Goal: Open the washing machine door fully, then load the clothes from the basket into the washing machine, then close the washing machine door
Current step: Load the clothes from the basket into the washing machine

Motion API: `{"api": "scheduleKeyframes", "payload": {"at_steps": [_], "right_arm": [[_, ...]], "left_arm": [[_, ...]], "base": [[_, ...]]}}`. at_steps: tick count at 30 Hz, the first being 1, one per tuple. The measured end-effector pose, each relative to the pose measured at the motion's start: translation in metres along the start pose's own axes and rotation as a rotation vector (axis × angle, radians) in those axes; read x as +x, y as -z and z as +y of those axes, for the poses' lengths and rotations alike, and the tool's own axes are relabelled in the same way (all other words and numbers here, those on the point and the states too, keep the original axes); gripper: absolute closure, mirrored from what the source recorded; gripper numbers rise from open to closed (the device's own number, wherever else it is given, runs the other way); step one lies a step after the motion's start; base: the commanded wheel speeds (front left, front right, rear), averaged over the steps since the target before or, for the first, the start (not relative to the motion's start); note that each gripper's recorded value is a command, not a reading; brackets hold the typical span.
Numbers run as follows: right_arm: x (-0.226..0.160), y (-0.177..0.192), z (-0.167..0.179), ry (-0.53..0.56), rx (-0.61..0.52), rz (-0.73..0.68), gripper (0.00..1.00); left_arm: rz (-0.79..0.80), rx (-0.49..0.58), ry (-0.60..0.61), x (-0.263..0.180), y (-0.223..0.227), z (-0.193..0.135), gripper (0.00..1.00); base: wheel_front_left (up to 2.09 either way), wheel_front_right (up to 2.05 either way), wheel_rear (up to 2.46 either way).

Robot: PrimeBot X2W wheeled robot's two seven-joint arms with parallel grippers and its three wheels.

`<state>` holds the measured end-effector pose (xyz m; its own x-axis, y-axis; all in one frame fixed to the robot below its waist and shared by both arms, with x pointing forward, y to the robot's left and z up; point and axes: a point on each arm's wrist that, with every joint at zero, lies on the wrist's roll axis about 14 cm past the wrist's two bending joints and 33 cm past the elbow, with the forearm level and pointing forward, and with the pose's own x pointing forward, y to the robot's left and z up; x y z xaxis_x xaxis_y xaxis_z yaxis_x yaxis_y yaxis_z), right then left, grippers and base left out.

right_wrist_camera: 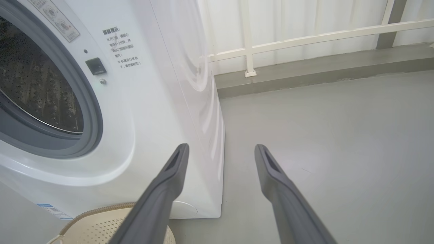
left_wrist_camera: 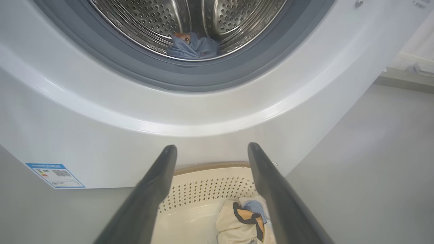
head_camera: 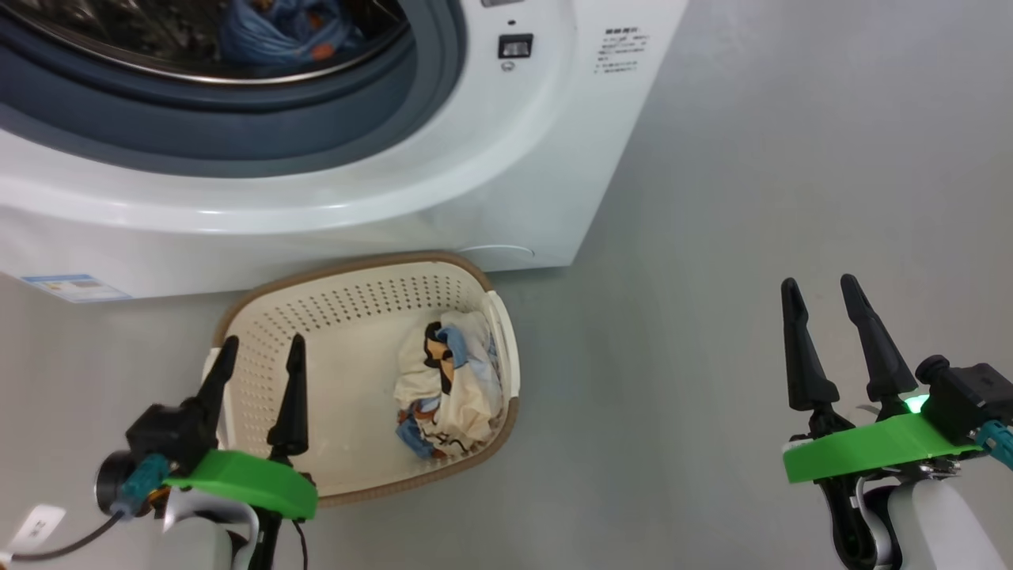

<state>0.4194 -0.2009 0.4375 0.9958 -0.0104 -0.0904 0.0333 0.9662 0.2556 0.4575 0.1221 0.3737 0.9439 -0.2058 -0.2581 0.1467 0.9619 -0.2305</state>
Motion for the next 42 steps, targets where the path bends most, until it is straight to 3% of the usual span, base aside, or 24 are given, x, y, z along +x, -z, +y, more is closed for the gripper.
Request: {"api": "scheduleKeyframes", "payload": {"at_steps": [18, 34, 42], "right_arm": [[0.024, 0.017, -0.018, 0.051, -0.016, 0.028, 0.0], [0.047, 0.038, -0.02, 0.042, -0.023, 0.06, 0.0], [0.052, 0.05, -0.025, 0.051, -0.017, 0.084, 0.0]], "left_arm": [[0.39, 0.034, 0.195, 0.039, 0.115, -0.034, 0.0], [0.605, 0.068, 0.325, 0.058, 0.179, -0.058, 0.0], [0.713, 0.07, 0.347, 0.064, 0.205, -0.053, 0.0]], "base": [[0.0, 0.0, 0.0], [0.0, 0.0, 0.0], [0.0, 0.0, 0.0]]}}
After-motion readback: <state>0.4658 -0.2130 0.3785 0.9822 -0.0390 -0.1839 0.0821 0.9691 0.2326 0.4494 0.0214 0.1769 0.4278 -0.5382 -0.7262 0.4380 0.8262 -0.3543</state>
